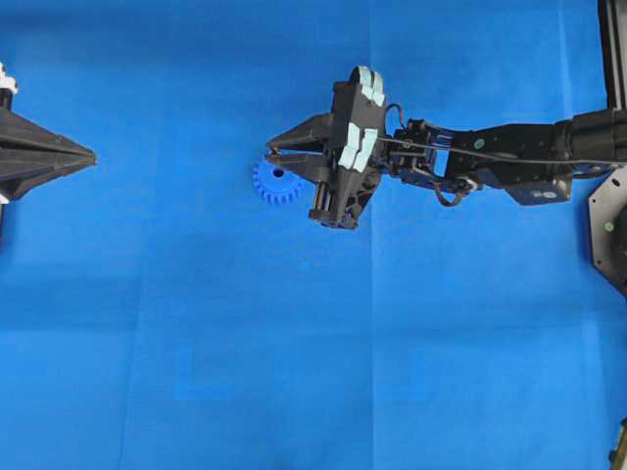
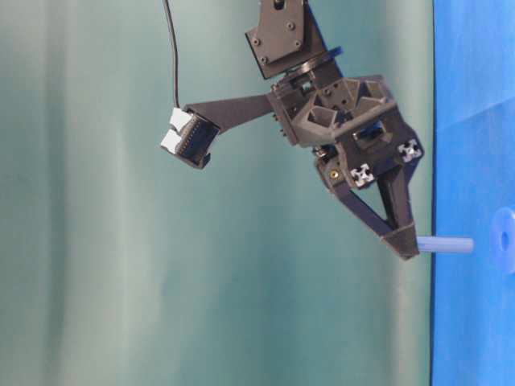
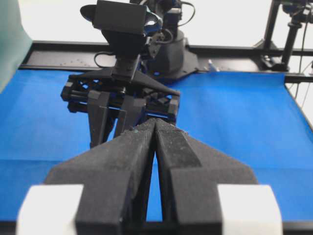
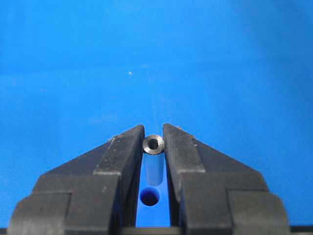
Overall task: Insert the shaft placed at a random location into the center hole of the small gear at another random location.
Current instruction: 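Lift the shaft and carry it left over the blue gear, then align the shaft over the gear's center hole and lower it in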
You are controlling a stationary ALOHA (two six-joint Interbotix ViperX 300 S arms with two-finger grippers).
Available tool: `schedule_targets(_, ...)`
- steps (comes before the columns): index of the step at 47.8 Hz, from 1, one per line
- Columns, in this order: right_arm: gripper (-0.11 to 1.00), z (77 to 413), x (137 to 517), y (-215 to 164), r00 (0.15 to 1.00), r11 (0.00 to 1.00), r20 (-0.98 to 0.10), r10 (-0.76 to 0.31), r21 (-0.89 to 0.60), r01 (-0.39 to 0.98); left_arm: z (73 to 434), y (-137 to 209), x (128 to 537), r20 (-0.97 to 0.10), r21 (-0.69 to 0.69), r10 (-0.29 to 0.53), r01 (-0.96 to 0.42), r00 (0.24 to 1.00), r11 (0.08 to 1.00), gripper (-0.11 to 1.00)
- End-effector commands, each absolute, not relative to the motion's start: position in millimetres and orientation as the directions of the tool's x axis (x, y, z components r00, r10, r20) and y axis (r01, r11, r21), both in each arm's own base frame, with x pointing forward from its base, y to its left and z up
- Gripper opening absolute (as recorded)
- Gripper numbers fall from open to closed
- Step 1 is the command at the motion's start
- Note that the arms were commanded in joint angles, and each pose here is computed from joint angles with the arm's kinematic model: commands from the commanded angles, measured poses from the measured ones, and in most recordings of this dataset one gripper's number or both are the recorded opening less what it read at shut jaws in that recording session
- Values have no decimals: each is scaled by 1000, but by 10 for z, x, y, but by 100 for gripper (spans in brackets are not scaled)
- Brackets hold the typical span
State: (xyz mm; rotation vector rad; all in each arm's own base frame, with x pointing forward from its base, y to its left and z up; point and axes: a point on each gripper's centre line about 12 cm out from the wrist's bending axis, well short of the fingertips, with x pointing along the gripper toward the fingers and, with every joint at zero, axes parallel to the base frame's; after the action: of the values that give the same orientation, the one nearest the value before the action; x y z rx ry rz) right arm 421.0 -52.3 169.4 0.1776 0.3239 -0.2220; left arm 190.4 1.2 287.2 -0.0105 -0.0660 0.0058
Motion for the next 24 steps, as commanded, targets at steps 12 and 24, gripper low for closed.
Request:
schedule_targets(12, 3, 1730, 4254, -501, 930, 962, -319, -182, 137, 235, 2926, 14, 1918, 80, -11, 7, -6, 997, 1000, 0)
schedule_targets(24, 3, 1572, 4278, -505, 919, 961, -351, -182, 133, 241, 2944, 14, 1902, 89, -11, 7, -6, 996, 1000, 0)
